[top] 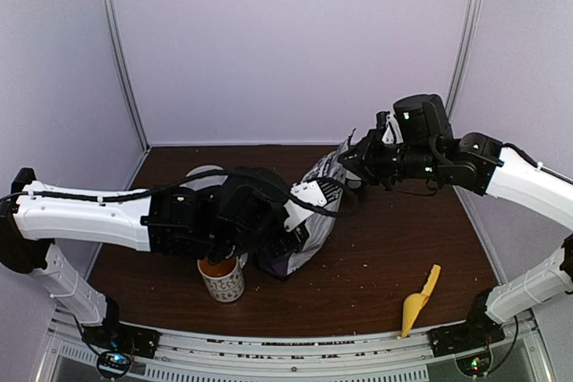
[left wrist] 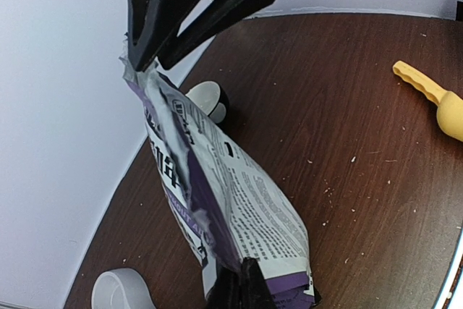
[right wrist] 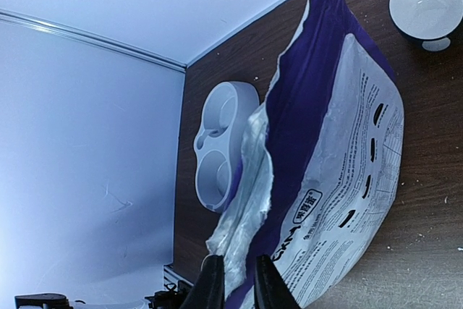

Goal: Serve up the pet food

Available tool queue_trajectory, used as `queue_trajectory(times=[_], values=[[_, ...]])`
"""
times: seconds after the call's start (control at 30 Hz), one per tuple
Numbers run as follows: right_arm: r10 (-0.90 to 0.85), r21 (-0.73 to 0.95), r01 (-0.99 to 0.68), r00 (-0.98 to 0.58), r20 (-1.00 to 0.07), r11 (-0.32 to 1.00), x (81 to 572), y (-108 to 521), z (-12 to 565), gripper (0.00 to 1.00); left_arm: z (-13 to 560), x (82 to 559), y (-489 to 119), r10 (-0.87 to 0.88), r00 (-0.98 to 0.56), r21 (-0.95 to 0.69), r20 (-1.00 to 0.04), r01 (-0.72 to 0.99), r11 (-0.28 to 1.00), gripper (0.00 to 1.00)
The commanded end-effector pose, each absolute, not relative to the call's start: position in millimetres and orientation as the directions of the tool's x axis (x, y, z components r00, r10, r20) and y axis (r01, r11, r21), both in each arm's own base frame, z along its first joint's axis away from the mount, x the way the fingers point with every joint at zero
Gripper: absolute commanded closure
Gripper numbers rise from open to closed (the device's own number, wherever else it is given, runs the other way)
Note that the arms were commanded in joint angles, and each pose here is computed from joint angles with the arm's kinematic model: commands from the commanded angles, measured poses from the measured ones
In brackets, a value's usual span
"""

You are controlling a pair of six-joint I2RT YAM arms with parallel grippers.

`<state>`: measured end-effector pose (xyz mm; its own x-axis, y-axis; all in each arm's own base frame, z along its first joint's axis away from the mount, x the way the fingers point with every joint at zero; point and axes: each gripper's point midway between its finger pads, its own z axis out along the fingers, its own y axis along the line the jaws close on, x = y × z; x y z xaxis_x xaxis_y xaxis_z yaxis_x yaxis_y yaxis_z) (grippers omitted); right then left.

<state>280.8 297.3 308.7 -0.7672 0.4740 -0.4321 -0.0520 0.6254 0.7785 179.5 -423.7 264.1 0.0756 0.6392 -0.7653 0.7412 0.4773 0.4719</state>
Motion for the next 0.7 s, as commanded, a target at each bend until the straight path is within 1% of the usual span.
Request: queue_trajectory(times=[0.0,0.27,0.43,0.67], values=[[0.467,0.776,-0.051,-0.773,-0.429,0.629,283,303,301,0.87,312,179,-430,0.496,0.104,0.402,-0.862,0.735,0.546,1.00],[0.448,0.777,-0.062,-0.787,-0.424,0.627,285,311,299,0.87,310,177,-434,0.505,0.114,0.411,-0.856,0.743,0.529,1.00],[0.439,0.770,-0.055,-0.795,-0.419,0.635,285,313,293,0.85,309,177,-435,0.509,0.119,0.417,-0.852,0.743,0.523,1.00],[0.438,0.759,-0.045,-0.793,-0.422,0.650,288,312,286,0.85,309,176,-436,0.510,0.122,0.418,-0.851,0.747,0.517,1.00]])
